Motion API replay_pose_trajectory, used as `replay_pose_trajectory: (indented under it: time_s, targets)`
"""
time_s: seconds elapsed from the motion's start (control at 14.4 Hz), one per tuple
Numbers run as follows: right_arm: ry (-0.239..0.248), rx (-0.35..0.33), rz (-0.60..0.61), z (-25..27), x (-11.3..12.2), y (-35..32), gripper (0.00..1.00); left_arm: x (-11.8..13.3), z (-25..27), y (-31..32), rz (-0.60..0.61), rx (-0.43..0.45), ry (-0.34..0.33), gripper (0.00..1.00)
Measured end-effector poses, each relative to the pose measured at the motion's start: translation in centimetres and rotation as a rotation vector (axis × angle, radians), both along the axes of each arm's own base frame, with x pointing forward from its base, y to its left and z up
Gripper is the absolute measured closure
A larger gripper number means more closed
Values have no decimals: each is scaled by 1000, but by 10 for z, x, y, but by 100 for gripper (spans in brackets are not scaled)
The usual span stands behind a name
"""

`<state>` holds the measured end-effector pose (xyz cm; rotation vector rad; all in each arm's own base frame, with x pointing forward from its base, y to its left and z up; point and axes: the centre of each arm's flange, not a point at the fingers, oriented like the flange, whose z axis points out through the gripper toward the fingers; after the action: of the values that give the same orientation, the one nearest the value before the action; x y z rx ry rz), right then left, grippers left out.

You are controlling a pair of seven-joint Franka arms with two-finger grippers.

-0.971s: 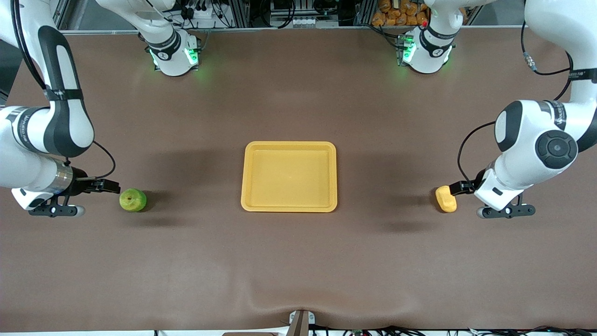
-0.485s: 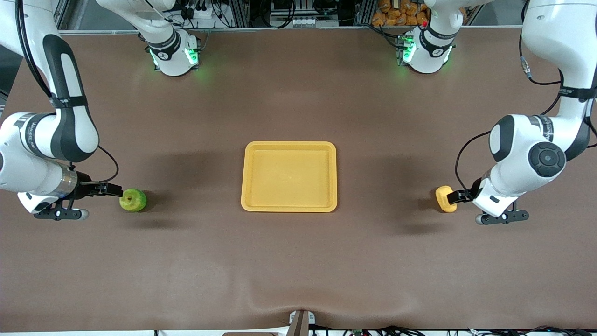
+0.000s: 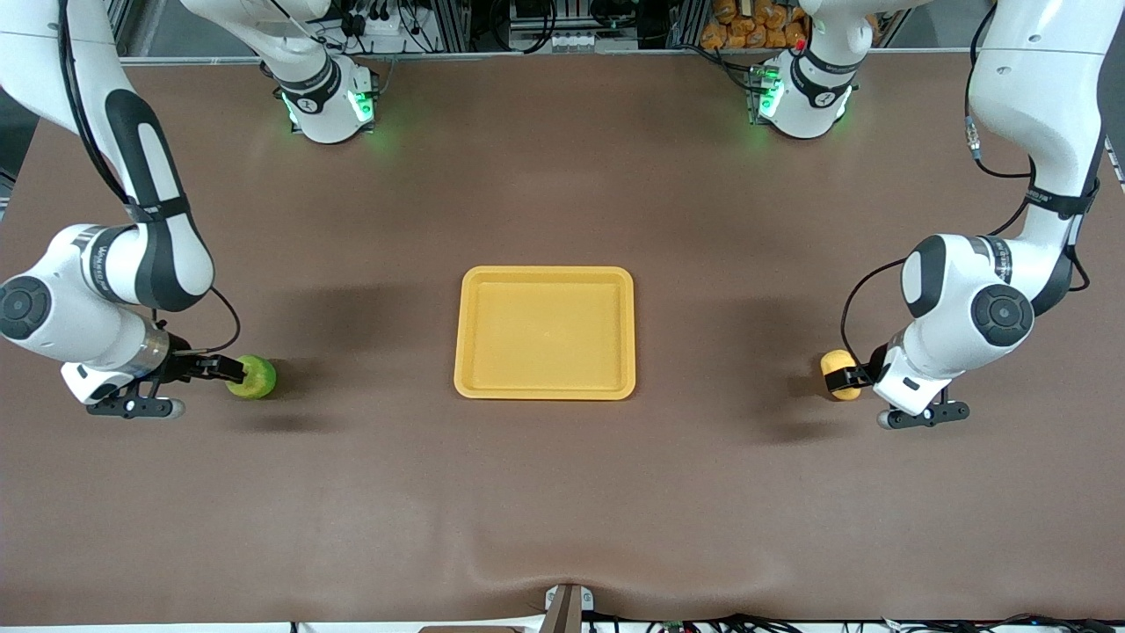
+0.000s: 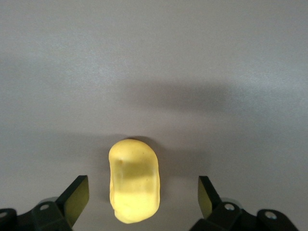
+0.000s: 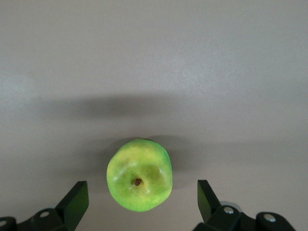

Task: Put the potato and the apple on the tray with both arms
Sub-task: 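Close the right gripper on the apple while the left gripper grasps the potato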

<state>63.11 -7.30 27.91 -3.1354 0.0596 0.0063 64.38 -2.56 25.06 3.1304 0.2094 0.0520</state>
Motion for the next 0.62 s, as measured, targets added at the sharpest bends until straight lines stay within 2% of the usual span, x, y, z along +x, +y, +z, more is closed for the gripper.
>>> replay_pose_trajectory:
  time_s: [0.21, 0.35, 0.49, 0.55, 0.62]
  targets:
    - [-3, -2, 3, -17, 0, 2, 0, -1, -12, 0, 1, -4, 8, 1]
    - [15, -2, 3, -33, -1, 2, 0, -1, -19, 0, 2, -7, 11, 3]
    - [38, -2, 3, -51, -3, 2, 0, -1, -27, 1, 4, -11, 14, 12]
    - [44, -1, 2, -58, -4, 2, 0, -1, -31, 2, 7, -12, 17, 12]
    - [50, -1, 3, -63, -4, 2, 0, -2, -34, 4, 11, -13, 20, 16]
